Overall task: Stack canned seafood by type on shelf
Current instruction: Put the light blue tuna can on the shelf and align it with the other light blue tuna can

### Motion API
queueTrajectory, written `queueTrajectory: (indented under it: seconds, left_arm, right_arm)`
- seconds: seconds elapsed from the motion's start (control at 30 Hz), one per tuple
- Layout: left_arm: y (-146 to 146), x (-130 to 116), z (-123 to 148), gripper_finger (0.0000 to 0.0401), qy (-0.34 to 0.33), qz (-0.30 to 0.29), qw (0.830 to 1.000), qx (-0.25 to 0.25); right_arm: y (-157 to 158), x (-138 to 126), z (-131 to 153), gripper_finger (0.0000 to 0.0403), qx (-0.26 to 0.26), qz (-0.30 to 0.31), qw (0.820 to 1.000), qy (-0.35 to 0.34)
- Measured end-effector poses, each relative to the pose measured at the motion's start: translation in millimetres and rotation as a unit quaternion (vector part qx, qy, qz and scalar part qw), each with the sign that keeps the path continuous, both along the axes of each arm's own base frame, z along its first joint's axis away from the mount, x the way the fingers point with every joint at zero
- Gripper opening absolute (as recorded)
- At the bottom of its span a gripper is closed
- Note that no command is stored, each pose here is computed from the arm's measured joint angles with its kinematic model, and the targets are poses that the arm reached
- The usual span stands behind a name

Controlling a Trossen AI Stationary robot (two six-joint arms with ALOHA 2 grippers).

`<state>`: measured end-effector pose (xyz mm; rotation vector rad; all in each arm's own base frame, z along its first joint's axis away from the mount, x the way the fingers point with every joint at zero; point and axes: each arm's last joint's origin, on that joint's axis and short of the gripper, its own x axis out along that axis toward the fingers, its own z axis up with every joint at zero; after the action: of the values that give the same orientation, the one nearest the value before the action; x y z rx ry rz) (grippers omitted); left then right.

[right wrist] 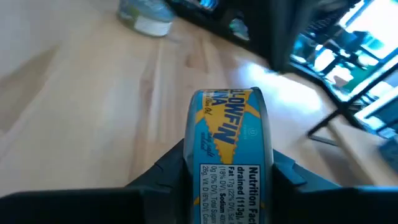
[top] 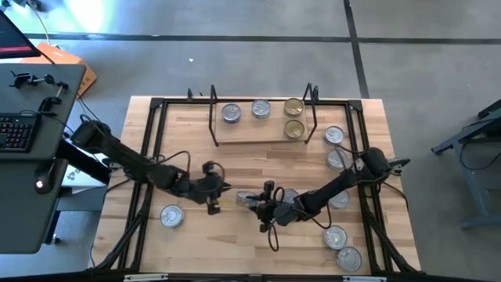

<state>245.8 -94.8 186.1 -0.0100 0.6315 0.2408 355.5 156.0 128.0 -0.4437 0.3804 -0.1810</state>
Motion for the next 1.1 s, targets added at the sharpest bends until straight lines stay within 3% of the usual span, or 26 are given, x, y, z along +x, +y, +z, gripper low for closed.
queueTrajectory:
  seconds: [0.23,0.4,0.47,0.63,0.83,0.93,1.1]
  left_arm:
    - [-7.0,-32.7,-21.9,0.0024,-0.053,0.033,0.997,-0.050]
    - [-9.2,-42.5,-30.7,0.0024,-0.088,0.051,0.994,-0.038]
    - [-8.3,-45.4,-34.2,0.0023,-0.091,0.062,0.994,-0.028]
    - [-0.1,-52.9,-44.4,0.0023,-0.095,0.098,0.991,0.011]
    - [5.2,-57.1,-48.6,0.0023,-0.108,0.135,0.984,0.038]
    - [6.2,-58.0,-49.5,0.0023,-0.108,0.141,0.983,0.048]
    - [6.6,-57.9,-48.7,0.0023,-0.114,0.149,0.981,0.056]
  right_arm:
    - [-8.0,-22.3,44.6,0.0117,-0.021,-0.044,0.998,0.037]
    - [-51.8,-29.5,69.6,0.0117,-0.034,-0.111,0.990,0.079]
    - [-74.0,-22.0,71.9,0.0117,-0.056,-0.099,0.989,0.098]
    - [-140.8,-8.8,56.8,0.0117,-0.146,-0.118,0.964,0.187]
    - [-208.3,-0.9,43.6,0.0117,-0.192,-0.156,0.944,0.220]
    - [-224.6,-0.7,27.1,0.0117,-0.197,-0.154,0.935,0.253]
    - [-227.4,5.5,17.9,0.0129,-0.193,-0.152,0.939,0.242]
